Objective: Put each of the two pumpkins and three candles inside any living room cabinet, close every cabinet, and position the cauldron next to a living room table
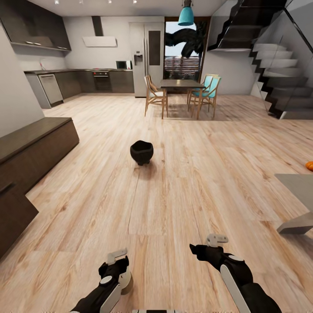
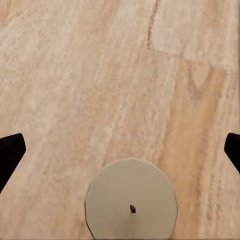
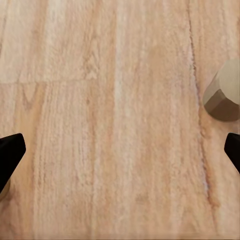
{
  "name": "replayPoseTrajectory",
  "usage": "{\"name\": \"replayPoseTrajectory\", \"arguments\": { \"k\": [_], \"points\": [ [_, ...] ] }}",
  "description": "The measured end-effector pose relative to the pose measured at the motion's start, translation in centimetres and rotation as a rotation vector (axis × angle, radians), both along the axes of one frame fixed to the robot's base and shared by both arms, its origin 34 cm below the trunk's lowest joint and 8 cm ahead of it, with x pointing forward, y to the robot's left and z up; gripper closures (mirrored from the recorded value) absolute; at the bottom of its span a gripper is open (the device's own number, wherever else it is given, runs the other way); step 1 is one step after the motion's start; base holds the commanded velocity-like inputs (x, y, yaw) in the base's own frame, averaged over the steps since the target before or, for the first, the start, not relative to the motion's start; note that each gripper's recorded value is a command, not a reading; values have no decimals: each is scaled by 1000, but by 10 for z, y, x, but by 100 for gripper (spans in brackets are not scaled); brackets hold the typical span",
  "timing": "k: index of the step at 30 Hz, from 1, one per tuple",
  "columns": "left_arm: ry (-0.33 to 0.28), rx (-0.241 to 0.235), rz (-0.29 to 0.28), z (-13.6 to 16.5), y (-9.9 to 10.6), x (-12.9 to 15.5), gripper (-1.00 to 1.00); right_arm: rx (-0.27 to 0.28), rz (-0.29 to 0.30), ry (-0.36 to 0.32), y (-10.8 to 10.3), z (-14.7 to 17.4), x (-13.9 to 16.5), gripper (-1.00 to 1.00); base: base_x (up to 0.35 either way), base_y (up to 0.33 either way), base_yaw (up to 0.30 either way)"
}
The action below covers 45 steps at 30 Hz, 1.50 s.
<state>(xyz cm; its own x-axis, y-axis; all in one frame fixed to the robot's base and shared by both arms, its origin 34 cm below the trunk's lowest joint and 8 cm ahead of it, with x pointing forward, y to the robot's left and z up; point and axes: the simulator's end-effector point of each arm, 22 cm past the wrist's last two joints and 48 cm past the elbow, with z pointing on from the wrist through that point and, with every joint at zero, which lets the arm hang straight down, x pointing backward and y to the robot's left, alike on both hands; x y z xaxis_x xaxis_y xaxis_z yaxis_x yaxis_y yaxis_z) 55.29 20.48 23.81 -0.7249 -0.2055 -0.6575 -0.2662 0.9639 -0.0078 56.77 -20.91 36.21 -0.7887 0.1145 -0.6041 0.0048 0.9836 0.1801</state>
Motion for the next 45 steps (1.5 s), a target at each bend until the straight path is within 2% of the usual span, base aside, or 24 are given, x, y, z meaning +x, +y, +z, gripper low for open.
{"name": "replayPoseTrajectory", "arguments": {
  "k": [6,17,21,25,28,31,39,45],
  "points": [
    [18,13,-44,-12,-9,-8,-100,1,-1,24,0,-12,-4,-100,0,0,0],
    [64,15,-55,-35,-11,-23,-100,9,0,60,2,-32,-9,-100,0,0,0],
    [61,15,-54,-36,-11,-22,-100,72,36,50,13,-28,-13,-100,0,0,0],
    [58,15,-54,-35,-11,-22,-100,140,51,35,9,-22,-15,-100,0,0,0],
    [56,16,-54,-35,-11,-22,-100,231,74,3,5,-9,-12,-100,0,0,0],
    [54,15,-54,-35,-11,-21,-100,251,82,-6,4,-6,-11,-100,0,0,0],
    [57,18,-74,-36,-16,-23,-100,262,104,-4,-6,-6,-17,-100,0,0,0],
    [74,15,-85,-45,-18,-27,-100,272,78,8,-21,-14,-19,-100,0,0,0]
  ]
}}
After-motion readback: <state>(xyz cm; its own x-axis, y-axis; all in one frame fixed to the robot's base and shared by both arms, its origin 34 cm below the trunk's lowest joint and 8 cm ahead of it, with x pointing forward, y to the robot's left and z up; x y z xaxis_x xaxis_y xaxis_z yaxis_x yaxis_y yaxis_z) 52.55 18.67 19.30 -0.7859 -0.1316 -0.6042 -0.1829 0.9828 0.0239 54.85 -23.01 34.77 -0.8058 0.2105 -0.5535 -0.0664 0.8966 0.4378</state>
